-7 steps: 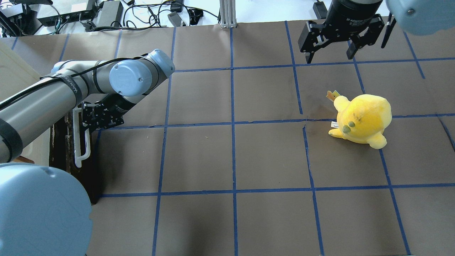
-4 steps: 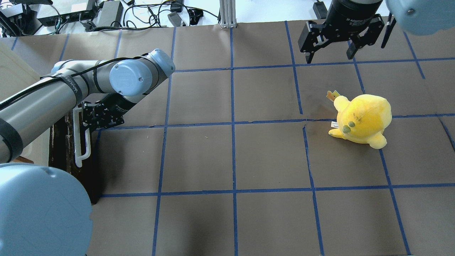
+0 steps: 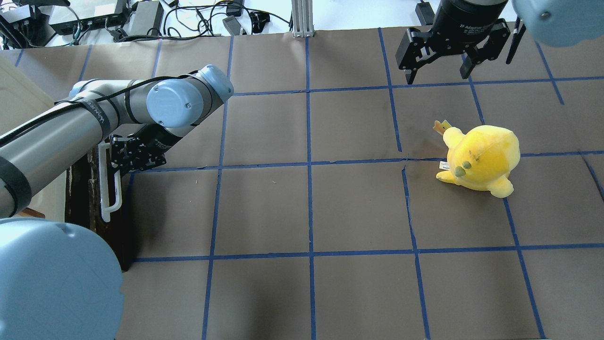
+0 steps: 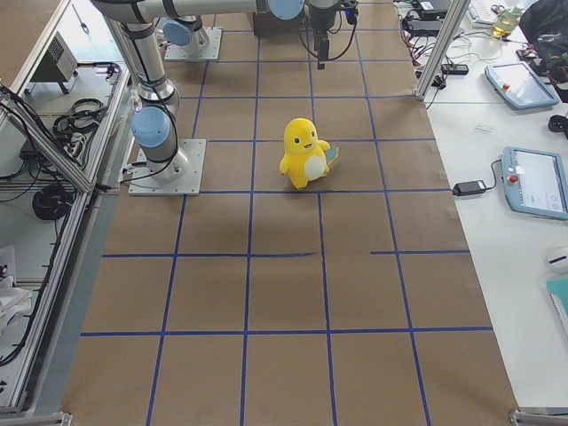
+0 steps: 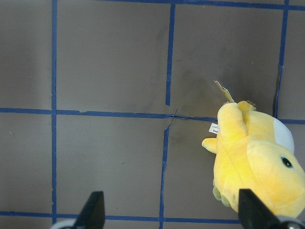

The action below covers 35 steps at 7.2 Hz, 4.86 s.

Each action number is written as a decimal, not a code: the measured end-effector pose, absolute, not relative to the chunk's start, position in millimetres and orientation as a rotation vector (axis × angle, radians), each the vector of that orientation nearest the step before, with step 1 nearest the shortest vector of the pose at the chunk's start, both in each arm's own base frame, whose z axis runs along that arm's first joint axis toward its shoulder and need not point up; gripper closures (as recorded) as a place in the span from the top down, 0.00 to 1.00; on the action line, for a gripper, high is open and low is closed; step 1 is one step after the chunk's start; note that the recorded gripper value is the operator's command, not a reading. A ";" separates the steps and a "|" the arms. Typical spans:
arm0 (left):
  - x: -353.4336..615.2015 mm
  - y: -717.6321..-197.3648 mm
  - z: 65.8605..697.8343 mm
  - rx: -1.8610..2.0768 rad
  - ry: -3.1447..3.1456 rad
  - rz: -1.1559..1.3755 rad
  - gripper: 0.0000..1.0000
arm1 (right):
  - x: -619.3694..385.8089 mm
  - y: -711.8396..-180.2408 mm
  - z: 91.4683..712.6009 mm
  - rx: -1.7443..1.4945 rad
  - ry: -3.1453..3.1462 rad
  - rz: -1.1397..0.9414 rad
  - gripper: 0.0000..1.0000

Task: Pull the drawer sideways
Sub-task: 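Keep pulling the drawer open along its track with the left gripper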

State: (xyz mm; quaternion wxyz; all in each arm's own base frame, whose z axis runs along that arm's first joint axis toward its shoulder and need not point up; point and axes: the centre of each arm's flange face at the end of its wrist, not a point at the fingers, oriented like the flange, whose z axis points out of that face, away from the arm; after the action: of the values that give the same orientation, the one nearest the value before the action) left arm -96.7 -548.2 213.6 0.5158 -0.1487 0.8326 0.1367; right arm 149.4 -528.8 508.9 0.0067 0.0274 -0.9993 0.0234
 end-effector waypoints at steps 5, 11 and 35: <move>-101.5 -548.9 215.0 -0.366 2.013 0.325 0.16 | 149.4 -528.8 508.9 0.086 -3.126 0.073 1.00; -105.4 -552.8 216.4 -0.388 2.033 0.313 0.16 | 149.4 -528.8 508.9 0.086 -3.126 0.073 1.00; -128.5 -562.4 232.0 -0.376 2.108 0.317 0.11 | 149.4 -528.8 509.0 0.086 -3.126 0.073 1.00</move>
State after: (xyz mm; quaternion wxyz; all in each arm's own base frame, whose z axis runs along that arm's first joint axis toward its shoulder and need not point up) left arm -128.5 -562.4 232.0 0.4695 -0.1533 0.8598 0.1294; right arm 149.4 -528.8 509.0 0.0067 0.0274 -0.9993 0.0234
